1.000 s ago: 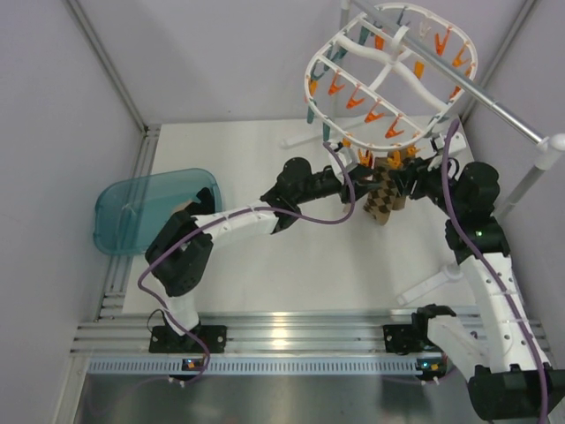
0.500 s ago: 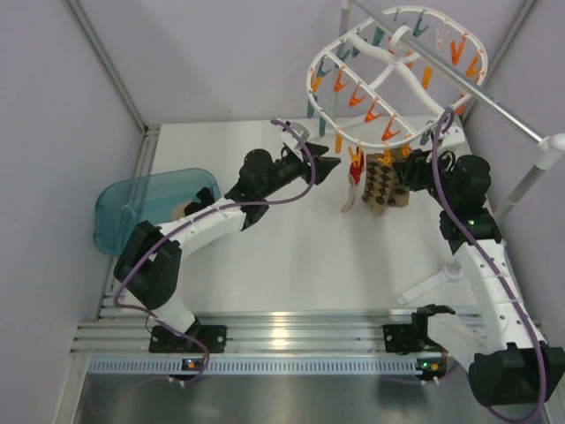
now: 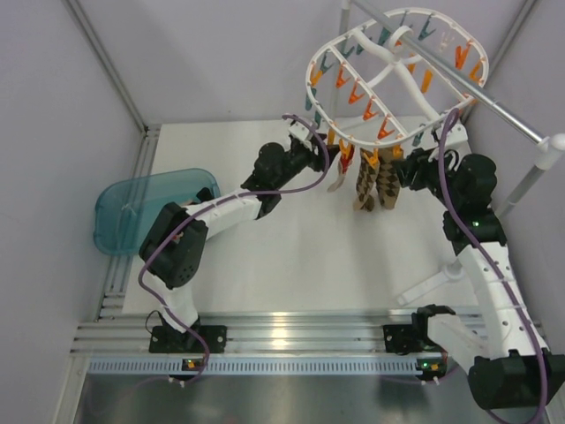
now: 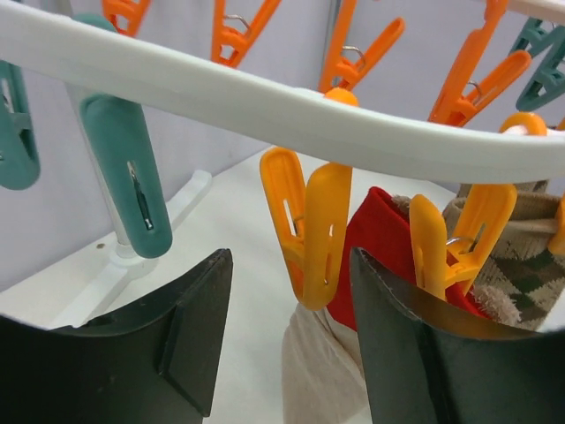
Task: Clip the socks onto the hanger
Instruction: Open the clamp at the hanger.
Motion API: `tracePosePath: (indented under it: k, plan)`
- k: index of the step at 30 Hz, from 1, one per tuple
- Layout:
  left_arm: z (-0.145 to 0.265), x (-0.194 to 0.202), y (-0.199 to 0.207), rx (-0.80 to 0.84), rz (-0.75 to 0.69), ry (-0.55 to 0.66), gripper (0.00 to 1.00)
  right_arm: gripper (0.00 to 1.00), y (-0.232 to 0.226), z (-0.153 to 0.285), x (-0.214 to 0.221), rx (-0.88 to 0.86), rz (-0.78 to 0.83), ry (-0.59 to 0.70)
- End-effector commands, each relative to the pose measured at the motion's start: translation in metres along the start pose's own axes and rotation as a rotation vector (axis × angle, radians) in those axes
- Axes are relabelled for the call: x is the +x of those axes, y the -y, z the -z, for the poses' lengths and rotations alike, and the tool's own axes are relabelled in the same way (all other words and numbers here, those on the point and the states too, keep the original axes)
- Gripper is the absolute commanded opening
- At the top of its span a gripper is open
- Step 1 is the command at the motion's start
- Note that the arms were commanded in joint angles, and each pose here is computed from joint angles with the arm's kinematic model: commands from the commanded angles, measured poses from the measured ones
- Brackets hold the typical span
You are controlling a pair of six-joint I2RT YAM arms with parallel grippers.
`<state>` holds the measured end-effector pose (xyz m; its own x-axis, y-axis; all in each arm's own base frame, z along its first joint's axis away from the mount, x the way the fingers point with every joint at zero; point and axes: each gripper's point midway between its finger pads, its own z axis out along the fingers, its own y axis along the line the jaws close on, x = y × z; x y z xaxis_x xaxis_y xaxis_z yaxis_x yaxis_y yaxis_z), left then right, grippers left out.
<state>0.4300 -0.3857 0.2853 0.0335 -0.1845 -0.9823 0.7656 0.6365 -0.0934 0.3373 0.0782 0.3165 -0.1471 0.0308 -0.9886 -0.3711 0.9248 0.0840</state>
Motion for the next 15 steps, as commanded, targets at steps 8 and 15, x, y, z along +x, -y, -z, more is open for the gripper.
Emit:
tracePosePath:
  k: [8, 15]
  plan:
    - [0.0, -0.067, 0.014, 0.064, -0.169, 0.242, 0.42, 0.44, -0.034, 0.028, -0.06, -0.111, -0.074, 0.116]
    - [0.007, -0.053, 0.04, 0.029, -0.416, 0.182, 0.01, 0.34, -0.066, 0.03, -0.08, -0.237, -0.192, 0.111]
